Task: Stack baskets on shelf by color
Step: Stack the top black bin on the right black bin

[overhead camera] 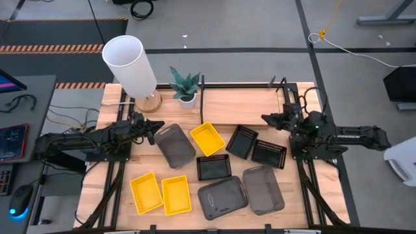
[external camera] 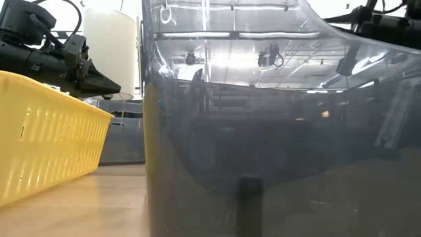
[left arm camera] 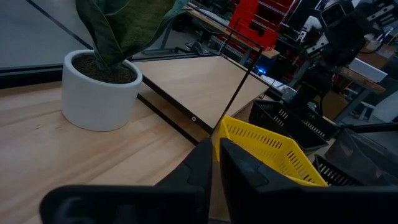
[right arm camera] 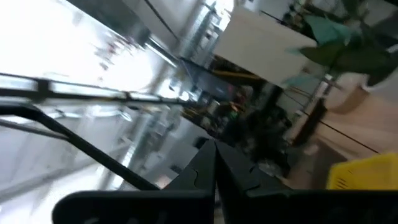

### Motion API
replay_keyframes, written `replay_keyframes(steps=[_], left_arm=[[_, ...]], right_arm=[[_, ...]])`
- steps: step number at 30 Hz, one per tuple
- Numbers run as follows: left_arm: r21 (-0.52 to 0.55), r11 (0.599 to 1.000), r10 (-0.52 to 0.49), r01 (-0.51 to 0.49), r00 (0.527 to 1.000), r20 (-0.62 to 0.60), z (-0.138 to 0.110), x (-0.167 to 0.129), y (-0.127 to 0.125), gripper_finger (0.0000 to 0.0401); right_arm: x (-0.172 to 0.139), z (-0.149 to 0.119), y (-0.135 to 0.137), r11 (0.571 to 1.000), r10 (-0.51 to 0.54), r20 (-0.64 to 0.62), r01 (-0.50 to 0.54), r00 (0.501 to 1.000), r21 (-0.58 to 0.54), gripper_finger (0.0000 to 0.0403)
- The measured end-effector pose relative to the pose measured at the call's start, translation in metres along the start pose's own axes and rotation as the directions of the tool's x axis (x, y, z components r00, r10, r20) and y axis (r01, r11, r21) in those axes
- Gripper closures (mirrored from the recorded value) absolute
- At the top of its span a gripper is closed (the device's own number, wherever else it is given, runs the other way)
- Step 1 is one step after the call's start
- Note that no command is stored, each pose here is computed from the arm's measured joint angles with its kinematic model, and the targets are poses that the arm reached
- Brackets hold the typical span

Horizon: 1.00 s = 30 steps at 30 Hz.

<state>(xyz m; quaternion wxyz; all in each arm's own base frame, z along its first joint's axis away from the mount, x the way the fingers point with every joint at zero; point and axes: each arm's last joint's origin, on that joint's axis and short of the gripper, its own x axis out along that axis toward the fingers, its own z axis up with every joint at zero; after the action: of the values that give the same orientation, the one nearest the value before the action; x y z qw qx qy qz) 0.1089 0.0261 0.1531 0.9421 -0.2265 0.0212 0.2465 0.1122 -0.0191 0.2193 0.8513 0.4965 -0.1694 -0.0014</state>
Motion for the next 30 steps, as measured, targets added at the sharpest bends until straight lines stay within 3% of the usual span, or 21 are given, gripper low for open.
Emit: replay_keyframes(steps=[8,15,25,30], left_arm=[[0.0,1.0,0.0,0.0,1.0,0.0,0.0,0.0,0.0,0.0369],[0.0,1.0,0.0,0.0,1.0,0.0,0.0,0.0,0.0,0.0368],[0.0,1.0,0.0,0.0,1.0,0.0,0.0,0.0,0.0,0.0362],[0.0,1.0,0.0,0.0,1.0,0.0,0.0,0.0,0.0,0.0366]], right_arm=[[0.026,-0.001,0.004,0.969,-0.233,-0.136,0.218,0.963,-0.117,0.0389],[0.047,-0.003,0.004,0.948,-0.295,-0.204,0.259,0.934,-0.184,0.0389],[0.076,-0.004,0.02,0.951,-0.253,-0.31,0.176,0.917,-0.255,0.0393],[0.09,0.002,0.033,0.946,-0.228,-0.301,0.137,0.926,-0.294,0.0399]])
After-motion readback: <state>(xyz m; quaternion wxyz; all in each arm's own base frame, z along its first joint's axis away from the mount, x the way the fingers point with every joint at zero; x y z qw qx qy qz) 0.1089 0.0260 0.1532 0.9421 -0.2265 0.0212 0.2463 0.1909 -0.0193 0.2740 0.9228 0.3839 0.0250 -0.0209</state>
